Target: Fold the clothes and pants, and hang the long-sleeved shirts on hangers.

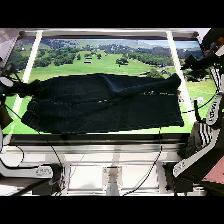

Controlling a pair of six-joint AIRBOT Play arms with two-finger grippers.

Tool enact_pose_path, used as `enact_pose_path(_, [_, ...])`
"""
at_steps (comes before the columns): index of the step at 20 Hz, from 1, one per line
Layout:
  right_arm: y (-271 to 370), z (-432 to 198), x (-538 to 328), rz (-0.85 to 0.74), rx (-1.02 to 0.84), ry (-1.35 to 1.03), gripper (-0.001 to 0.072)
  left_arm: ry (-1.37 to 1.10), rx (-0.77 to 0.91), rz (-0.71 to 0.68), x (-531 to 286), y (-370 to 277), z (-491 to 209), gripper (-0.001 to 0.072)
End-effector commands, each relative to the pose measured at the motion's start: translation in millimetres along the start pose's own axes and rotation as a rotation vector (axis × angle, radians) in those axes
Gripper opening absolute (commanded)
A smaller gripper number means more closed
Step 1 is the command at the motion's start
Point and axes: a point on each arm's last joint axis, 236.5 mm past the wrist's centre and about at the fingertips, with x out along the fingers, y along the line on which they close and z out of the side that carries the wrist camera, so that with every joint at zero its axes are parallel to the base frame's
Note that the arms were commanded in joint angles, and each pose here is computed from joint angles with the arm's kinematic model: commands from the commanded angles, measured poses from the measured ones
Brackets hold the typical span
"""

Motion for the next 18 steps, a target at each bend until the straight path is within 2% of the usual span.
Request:
enact_pose_path(1, [7.4,5.1,-1.9,0.033,-0.082,-0.022,0.0452,-0.21,0.032,-0.016,-61.0,-18.5,51.8,0.0142])
enact_pose_path(2, [6.4,5.8,-3.2,0.033,-0.097,-0.024,0.0449,-0.247,0.043,-0.024,-80.6,-25.3,58.8,0.0142])
enact_pose_path(3, [3.5,5.8,-5.5,0.027,-0.109,-0.023,0.0414,-0.276,0.053,-0.033,-99.8,-31.9,63.4,0.0141])
enact_pose_path(5, [-7.8,-5.3,-7.9,0.008,-0.176,0.032,0.0027,-0.325,0.073,-0.049,-133.7,-43.8,68.7,0.0141])
enact_pose_path(8, [-38.4,-33.9,-5.5,-0.015,-0.194,0.171,0.0012,-0.412,0.096,-0.064,-179.3,-56.6,77.2,0.0141])
enact_pose_path(10, [-53.9,-56.1,-3.6,0.077,-0.118,0.278,0.0011,-0.405,0.108,-0.072,-194.0,-61.9,70.4,0.0141])
enact_pose_path(12, [-55.4,-79.4,-8.8,0.264,0.006,0.407,0.0015,-0.343,0.117,-0.079,-195.8,-64.3,53.9,0.0141])
enact_pose_path(14, [-64.0,-93.7,-6.6,0.317,0.071,0.491,0.0046,-0.277,0.124,-0.091,-193.8,-67.0,37.6,0.0141])
enact_pose_path(16, [-69.6,-101.9,8.8,0.297,0.085,0.52,0.0434,-0.248,0.134,-0.137,-193.3,-77.7,30.1,0.0141])
enact_pose_path(18, [-72.2,-100.0,28.1,0.265,0.083,0.504,0.0437,-0.249,0.108,-0.193,-195.5,-89.8,29.8,0.0141])
